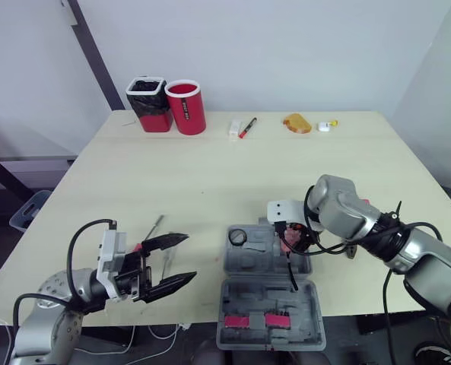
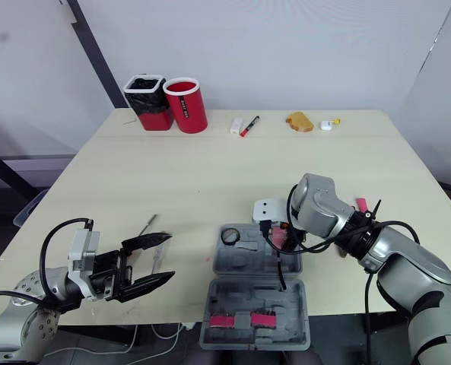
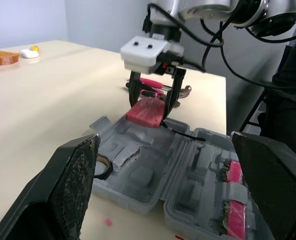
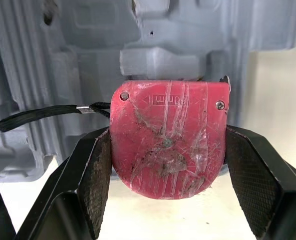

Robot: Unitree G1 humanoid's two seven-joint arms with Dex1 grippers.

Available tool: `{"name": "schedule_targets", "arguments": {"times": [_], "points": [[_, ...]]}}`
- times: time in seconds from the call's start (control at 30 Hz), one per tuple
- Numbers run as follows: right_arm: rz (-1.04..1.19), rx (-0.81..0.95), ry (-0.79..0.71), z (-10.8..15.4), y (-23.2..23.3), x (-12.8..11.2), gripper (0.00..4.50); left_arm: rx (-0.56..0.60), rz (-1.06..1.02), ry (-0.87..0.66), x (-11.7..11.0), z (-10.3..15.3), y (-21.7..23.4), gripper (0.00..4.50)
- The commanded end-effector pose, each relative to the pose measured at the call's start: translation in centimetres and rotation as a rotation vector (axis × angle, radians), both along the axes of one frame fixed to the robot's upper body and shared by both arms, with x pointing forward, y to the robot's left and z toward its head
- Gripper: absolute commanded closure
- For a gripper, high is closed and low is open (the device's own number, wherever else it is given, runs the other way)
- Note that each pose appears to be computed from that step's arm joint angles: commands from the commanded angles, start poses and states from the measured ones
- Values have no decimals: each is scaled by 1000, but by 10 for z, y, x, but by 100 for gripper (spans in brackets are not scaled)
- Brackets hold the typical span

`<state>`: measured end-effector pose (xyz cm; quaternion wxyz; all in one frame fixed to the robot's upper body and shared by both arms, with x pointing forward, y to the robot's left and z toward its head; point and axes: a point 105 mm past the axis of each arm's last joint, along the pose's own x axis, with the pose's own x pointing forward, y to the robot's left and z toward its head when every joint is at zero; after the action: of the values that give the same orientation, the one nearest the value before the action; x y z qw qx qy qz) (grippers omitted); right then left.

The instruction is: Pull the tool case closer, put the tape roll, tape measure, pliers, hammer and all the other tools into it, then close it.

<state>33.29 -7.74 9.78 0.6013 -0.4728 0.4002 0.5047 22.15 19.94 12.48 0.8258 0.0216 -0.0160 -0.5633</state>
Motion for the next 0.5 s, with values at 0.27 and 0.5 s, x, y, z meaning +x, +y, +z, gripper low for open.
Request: {"name": "schedule_targets", "arguments": {"times": [0.27,0.5], "points": [[-7,-6,-29,-4,4,6,167,-10,-24,-30,0,6,-1,0],[-5,-2,-41,-8,9,10,167,-8,-25,-23,0,3,2,0]]}}
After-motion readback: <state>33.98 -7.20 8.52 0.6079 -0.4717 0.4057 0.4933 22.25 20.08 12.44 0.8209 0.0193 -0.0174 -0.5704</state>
